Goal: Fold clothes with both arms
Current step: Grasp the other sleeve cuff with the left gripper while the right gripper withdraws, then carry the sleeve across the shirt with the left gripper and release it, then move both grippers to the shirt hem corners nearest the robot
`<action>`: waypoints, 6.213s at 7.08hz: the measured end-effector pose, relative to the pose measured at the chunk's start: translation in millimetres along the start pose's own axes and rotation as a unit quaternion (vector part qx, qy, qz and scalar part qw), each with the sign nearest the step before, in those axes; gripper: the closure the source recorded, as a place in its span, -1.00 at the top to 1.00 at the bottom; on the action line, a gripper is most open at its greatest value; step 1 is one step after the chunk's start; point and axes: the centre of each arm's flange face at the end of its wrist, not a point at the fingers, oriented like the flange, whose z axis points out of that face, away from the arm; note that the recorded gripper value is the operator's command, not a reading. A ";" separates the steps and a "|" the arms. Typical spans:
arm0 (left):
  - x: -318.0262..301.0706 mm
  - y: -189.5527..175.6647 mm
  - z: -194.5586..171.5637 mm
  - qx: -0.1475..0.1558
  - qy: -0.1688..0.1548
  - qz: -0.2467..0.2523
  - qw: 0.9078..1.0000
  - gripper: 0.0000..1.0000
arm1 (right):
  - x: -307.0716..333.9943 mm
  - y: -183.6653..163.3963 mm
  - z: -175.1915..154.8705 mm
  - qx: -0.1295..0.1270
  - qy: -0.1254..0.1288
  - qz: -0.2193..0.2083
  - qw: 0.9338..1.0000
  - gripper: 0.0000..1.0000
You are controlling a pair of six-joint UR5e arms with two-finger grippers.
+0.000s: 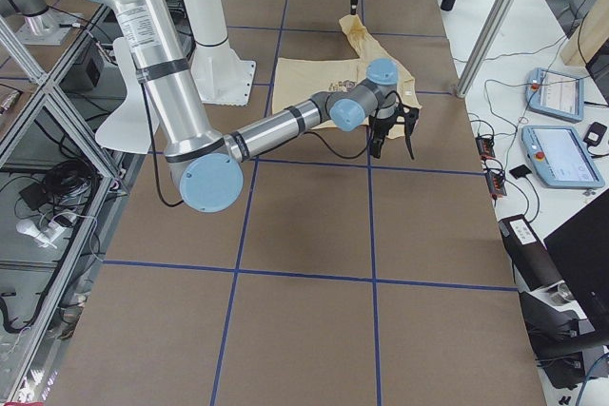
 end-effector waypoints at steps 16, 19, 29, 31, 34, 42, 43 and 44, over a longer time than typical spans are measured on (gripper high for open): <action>147.7 31.6 95.9 0.166 0.106 -0.084 0.977 0.97 | 45.6 131.4 32.5 -0.071 -0.103 0.075 0.989 1.00; 62.2 77.2 34.4 0.131 0.079 0.011 0.988 0.92 | -19.8 291.7 20.5 -0.079 -0.117 0.165 0.976 0.99; 38.9 103.6 -14.9 0.161 0.079 0.022 0.983 0.97 | -60.1 444.3 58.1 -0.003 -0.057 0.227 0.972 0.59; 40.4 103.8 -14.4 0.164 0.071 0.020 0.984 0.97 | -74.4 435.3 57.3 0.012 -0.050 0.232 0.971 0.34; 40.7 103.9 -14.1 0.164 0.068 0.019 0.984 0.97 | -83.4 430.9 57.6 0.022 -0.038 0.233 0.972 -0.62; 42.6 196.0 81.4 0.072 -0.057 -0.086 0.992 0.71 | -69.9 432.9 39.4 0.016 -0.037 0.226 0.973 -1.00; 32.7 243.6 105.7 0.058 -0.082 -0.114 0.988 0.64 | -66.5 434.9 39.4 0.016 -0.035 0.223 0.974 -1.00; 27.2 276.4 118.7 0.045 -0.106 -0.133 0.984 0.51 | -65.8 435.9 37.5 0.015 -0.035 0.222 0.974 -1.00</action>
